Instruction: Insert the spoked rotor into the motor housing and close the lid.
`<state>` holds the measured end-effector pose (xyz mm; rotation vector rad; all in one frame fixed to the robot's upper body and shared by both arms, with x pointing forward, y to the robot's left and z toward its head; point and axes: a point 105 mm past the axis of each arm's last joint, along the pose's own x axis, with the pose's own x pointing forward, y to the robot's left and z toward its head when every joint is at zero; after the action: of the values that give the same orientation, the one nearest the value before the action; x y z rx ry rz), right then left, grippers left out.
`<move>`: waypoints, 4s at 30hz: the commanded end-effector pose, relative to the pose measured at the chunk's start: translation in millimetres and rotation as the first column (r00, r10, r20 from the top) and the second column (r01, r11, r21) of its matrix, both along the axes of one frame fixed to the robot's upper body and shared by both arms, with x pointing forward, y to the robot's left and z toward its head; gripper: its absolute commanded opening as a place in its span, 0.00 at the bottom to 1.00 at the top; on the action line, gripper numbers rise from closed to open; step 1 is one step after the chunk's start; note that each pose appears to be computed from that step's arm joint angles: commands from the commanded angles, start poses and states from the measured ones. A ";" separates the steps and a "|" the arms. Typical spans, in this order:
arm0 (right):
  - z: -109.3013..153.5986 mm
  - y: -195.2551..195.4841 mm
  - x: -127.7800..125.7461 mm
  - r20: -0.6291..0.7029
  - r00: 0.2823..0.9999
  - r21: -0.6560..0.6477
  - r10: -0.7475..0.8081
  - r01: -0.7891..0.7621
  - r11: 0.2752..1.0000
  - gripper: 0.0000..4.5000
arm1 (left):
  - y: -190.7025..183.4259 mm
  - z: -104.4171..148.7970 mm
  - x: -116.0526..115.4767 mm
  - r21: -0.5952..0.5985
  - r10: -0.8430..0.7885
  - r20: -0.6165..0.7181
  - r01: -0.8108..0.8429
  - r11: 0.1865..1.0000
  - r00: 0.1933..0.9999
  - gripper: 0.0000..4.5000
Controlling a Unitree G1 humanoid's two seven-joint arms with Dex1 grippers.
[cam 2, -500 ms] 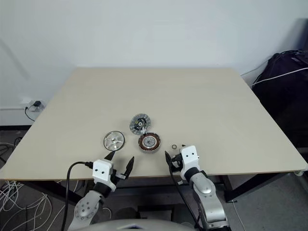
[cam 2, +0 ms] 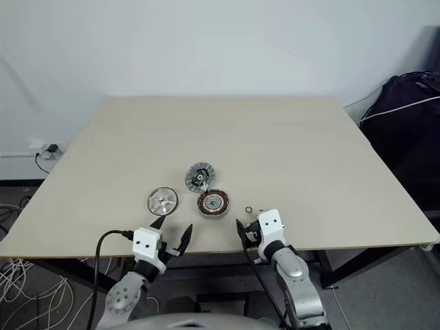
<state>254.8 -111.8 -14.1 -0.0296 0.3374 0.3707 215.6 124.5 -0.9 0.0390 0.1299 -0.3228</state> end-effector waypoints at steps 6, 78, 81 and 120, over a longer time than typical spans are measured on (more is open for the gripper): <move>3.3 -5.2 24.5 0.021 0.999 -0.037 -0.038 0.038 0.999 0.99 | -3.4 15.3 3.1 -0.018 0.000 0.049 0.001 1.000 0.999 1.00; 32.0 89.6 59.5 0.083 0.963 -0.036 0.255 -0.253 0.967 0.16 | -0.9 4.5 3.3 -0.027 0.002 0.027 -0.001 1.000 1.000 1.00; 28.2 91.0 60.6 0.073 0.963 -0.039 0.258 -0.256 0.966 0.16 | -1.1 4.0 2.7 -0.025 0.002 0.026 -0.001 1.000 1.000 1.00; 20.1 107.8 71.7 0.065 0.952 -0.041 0.299 -0.297 0.954 0.16 | 0.9 1.8 2.7 -0.020 -0.004 0.015 0.004 1.000 1.000 1.00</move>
<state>319.2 -4.5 -9.9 -0.1279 0.3307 0.6667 214.0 124.1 -7.0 0.0192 0.1590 -0.3253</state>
